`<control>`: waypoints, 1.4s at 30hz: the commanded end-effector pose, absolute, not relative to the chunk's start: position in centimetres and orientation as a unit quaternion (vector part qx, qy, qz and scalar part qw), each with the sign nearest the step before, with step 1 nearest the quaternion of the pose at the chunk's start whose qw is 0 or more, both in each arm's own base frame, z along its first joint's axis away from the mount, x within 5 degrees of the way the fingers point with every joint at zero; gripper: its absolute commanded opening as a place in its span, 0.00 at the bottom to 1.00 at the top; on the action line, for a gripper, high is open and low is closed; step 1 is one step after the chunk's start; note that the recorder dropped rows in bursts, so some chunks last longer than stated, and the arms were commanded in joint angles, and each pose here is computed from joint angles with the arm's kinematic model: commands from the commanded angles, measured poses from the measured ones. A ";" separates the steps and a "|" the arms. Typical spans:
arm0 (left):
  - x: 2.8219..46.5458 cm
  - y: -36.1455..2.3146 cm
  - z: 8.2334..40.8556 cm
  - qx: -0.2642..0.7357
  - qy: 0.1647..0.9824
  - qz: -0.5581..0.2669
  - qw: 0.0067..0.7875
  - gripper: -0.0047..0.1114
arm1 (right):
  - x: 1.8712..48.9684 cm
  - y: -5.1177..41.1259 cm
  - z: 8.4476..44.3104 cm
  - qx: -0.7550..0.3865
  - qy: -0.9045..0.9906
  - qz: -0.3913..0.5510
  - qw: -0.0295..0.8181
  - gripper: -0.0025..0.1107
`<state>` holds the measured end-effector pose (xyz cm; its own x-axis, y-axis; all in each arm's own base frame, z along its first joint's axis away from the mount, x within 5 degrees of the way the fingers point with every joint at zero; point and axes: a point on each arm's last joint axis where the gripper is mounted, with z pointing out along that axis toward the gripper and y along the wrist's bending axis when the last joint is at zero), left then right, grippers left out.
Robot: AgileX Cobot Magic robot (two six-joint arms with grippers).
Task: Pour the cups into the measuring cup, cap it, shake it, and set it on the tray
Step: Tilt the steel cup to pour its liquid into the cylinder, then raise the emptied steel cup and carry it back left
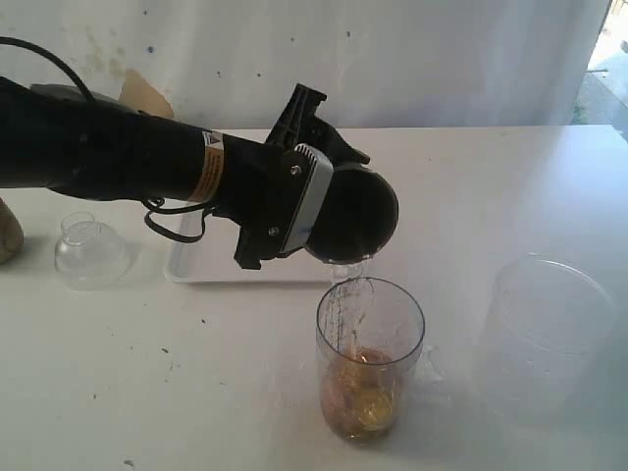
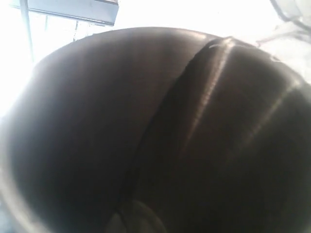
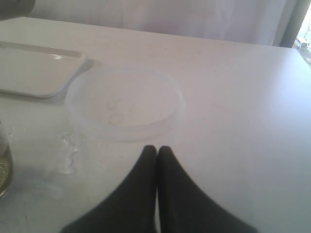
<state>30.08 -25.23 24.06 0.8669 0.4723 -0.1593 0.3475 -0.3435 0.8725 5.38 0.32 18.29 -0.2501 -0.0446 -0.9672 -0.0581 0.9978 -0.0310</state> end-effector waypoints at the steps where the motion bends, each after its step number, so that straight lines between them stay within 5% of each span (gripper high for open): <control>1: 30.0 -25.3 25.5 0.804 0.254 0.063 0.535 0.04 | 5.4 0.3 18.3 -0.035 0.789 0.005 0.614 0.02; 7: 29.9 -25.4 25.7 0.787 0.278 0.041 0.549 0.04 | 5.4 0.3 18.3 -0.035 0.789 0.005 0.614 0.02; 13: 29.3 -26.0 26.6 0.652 0.470 -0.177 0.568 0.04 | 5.4 0.3 18.3 -0.035 0.789 0.005 0.614 0.02; 23: 32.7 -23.0 27.9 0.424 0.627 -0.276 0.592 0.04 | 5.4 0.3 18.3 -0.035 0.789 0.005 0.614 0.02; 32: 35.0 -19.2 28.3 0.340 0.662 -0.302 0.596 0.04 | 5.4 0.3 18.3 -0.035 0.789 0.005 0.614 0.02; 42: 34.9 -19.2 28.0 0.339 0.672 -0.308 0.582 0.04 | 5.4 0.3 18.3 -0.035 0.789 0.005 0.614 0.02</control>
